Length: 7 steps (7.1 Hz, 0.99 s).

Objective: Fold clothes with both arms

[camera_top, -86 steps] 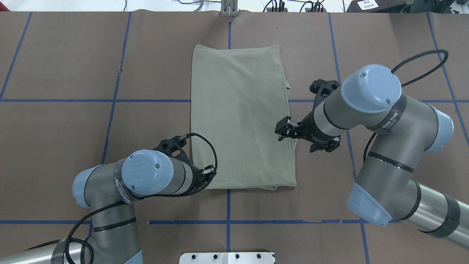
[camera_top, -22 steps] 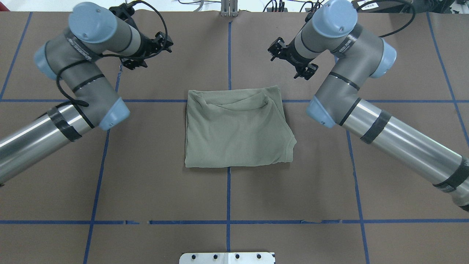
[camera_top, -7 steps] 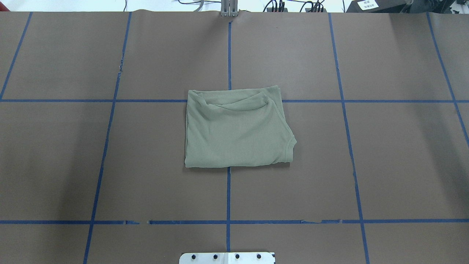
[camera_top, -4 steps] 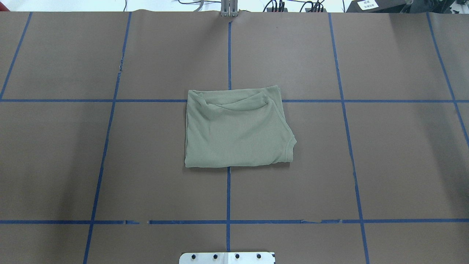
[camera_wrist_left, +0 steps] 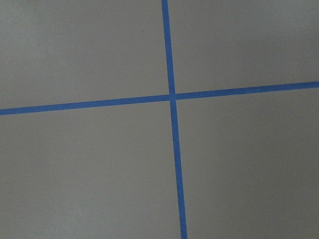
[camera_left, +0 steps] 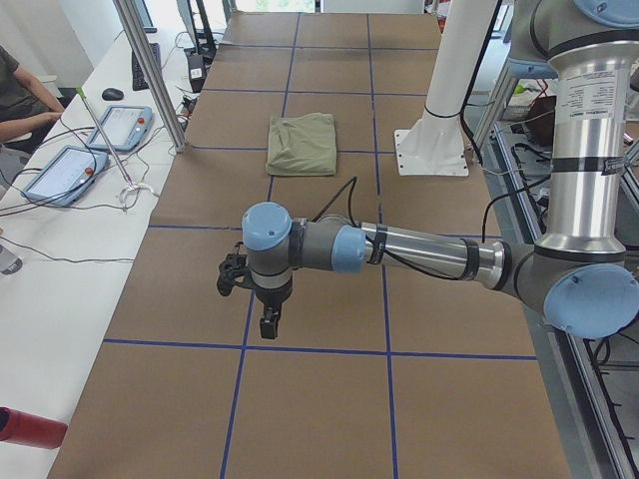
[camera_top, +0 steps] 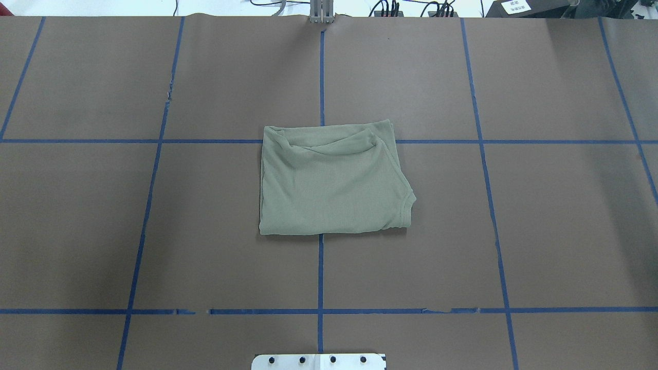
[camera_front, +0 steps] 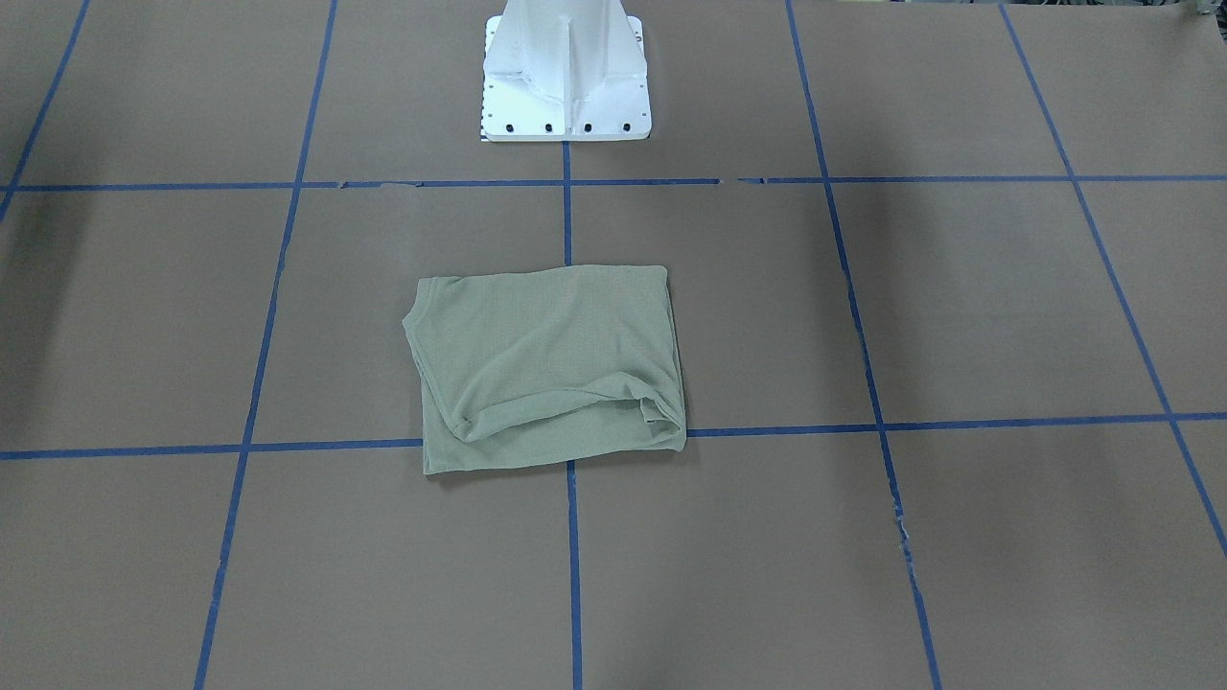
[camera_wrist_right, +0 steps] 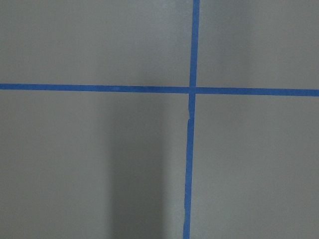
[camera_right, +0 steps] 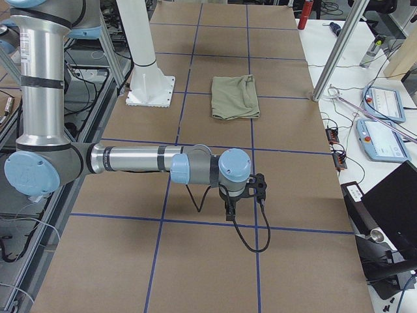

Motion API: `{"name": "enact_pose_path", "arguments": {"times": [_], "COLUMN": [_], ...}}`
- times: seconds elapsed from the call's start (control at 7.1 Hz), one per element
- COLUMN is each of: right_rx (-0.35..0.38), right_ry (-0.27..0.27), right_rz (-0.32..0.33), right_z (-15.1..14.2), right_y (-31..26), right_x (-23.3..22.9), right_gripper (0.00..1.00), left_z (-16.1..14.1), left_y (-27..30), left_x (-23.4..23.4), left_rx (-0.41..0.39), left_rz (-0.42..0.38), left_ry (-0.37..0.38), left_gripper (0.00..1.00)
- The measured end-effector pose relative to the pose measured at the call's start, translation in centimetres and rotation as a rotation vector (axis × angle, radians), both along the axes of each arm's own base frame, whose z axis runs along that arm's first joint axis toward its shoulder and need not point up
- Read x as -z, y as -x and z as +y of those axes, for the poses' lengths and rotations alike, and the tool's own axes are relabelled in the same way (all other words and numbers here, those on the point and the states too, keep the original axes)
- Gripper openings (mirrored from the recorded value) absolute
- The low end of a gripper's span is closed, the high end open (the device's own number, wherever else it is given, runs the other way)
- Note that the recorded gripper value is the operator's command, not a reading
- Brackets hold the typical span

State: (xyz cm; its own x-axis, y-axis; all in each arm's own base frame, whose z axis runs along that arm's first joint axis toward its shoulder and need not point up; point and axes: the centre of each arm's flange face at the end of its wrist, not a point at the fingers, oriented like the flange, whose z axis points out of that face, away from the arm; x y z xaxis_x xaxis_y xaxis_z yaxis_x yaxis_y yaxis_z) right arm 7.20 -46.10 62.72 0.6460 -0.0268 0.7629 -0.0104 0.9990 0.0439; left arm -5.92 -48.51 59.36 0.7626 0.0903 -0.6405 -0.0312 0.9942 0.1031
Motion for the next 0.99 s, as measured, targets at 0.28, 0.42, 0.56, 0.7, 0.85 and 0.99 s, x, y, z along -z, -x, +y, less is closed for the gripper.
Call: {"name": "enact_pose_path", "arguments": {"times": [0.28, 0.42, 0.56, 0.7, 0.85, 0.99], "right_rx": [-0.007, -0.010, -0.012, -0.013, -0.018, -0.027], "right_ry": [0.002, 0.002, 0.000, -0.003, -0.004, -0.001], "right_rz": [0.026, 0.032, 0.034, 0.039, 0.053, 0.075], "right_z": [0.2, 0.3, 0.3, 0.1, 0.2, 0.5], "right_y": [-0.5, -0.7, -0.8, -0.9, -1.2, -1.7], "right_x": [-0.3, -0.3, -0.3, -0.2, -0.2, -0.3], "right_gripper": [1.00, 1.00, 1.00, 1.00, 1.00, 1.00], "left_z": [0.2, 0.1, -0.1, -0.3, -0.2, -0.1], "left_y": [0.2, 0.1, 0.1, 0.0, 0.0, -0.1], "left_x": [-1.2, -2.1, -2.2, -2.0, -2.2, -2.6], "left_rx": [-0.019, -0.045, -0.056, -0.058, -0.060, -0.061], "left_rz": [-0.018, -0.017, -0.014, -0.012, -0.004, 0.007], "left_ry": [-0.002, -0.016, -0.029, -0.035, -0.032, -0.023], "left_gripper": [1.00, 1.00, 1.00, 1.00, 1.00, 1.00]}}
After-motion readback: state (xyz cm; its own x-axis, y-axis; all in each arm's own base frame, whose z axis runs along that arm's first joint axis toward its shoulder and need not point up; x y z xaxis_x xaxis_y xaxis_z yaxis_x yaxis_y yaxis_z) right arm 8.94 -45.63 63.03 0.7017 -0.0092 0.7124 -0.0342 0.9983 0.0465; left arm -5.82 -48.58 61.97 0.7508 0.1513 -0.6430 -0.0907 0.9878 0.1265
